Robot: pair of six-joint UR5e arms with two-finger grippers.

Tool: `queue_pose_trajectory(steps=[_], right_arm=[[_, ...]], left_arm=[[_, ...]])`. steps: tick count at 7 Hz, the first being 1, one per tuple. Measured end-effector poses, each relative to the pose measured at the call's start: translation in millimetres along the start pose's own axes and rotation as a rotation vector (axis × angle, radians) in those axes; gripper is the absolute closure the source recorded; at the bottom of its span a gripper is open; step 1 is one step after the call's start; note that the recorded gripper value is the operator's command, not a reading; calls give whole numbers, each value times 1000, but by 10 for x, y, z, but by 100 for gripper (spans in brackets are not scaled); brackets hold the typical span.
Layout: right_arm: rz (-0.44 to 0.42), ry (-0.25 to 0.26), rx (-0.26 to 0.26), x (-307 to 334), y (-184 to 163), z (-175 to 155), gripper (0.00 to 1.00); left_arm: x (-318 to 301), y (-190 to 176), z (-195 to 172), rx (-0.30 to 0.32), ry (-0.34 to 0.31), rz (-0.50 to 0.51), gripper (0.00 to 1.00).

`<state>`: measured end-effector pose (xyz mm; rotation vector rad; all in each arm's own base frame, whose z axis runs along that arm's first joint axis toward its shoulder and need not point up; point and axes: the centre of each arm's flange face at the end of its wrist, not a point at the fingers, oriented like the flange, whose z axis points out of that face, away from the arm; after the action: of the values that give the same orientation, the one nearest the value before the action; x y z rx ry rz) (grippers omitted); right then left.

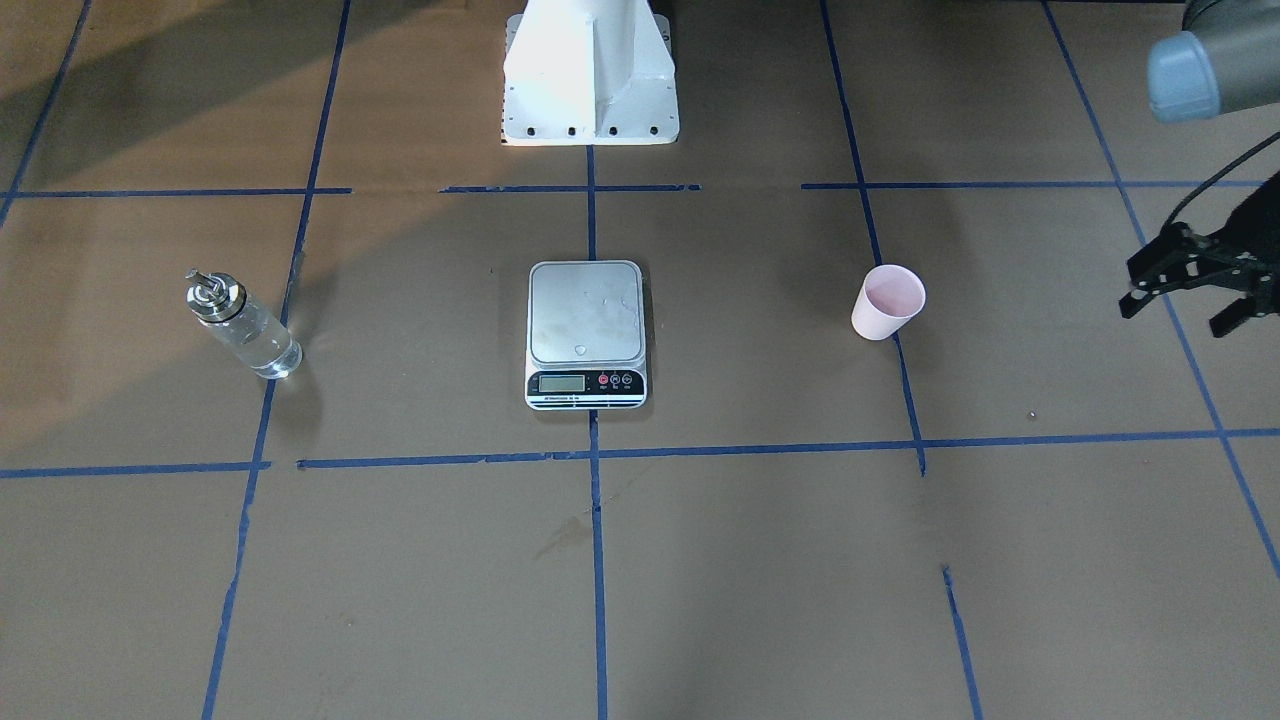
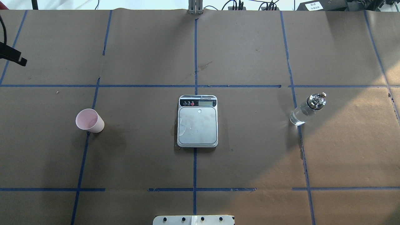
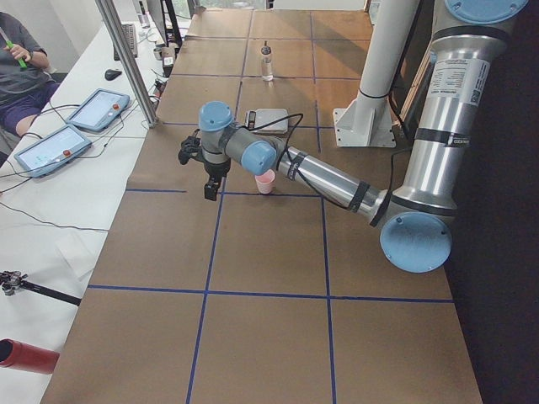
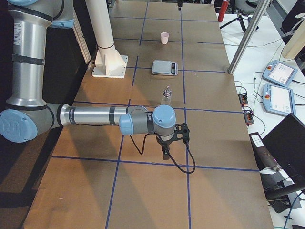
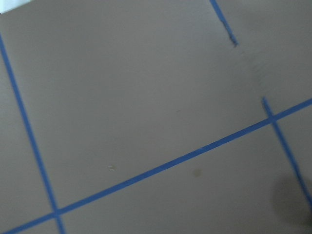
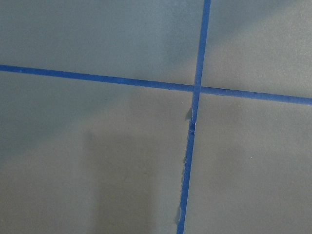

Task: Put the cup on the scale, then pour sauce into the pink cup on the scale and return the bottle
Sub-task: 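Move the left gripper down toward the pink paper cup, then close the left gripper around the pink cup's rim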

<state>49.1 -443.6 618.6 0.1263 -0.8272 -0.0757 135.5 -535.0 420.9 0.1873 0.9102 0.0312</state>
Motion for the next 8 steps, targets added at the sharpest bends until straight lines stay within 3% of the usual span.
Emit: queue_pose_trajectory(steps=[1,3,5,8], right_arm=[[-11,3,10,-38,-15,-37,0],[-13,11,10,-27,-1,-32,0],[-14,12,9,-22,11,-28,0],[-25,5,20,-80,-39,-75,0]], left_arm=[[276,183,266,-12,5,-126,0],[642,677,850,4,-16,-266,0],[762,1029,1123,-15,-6,-297,0],[899,1195,1282,-54,-2,-281,0]])
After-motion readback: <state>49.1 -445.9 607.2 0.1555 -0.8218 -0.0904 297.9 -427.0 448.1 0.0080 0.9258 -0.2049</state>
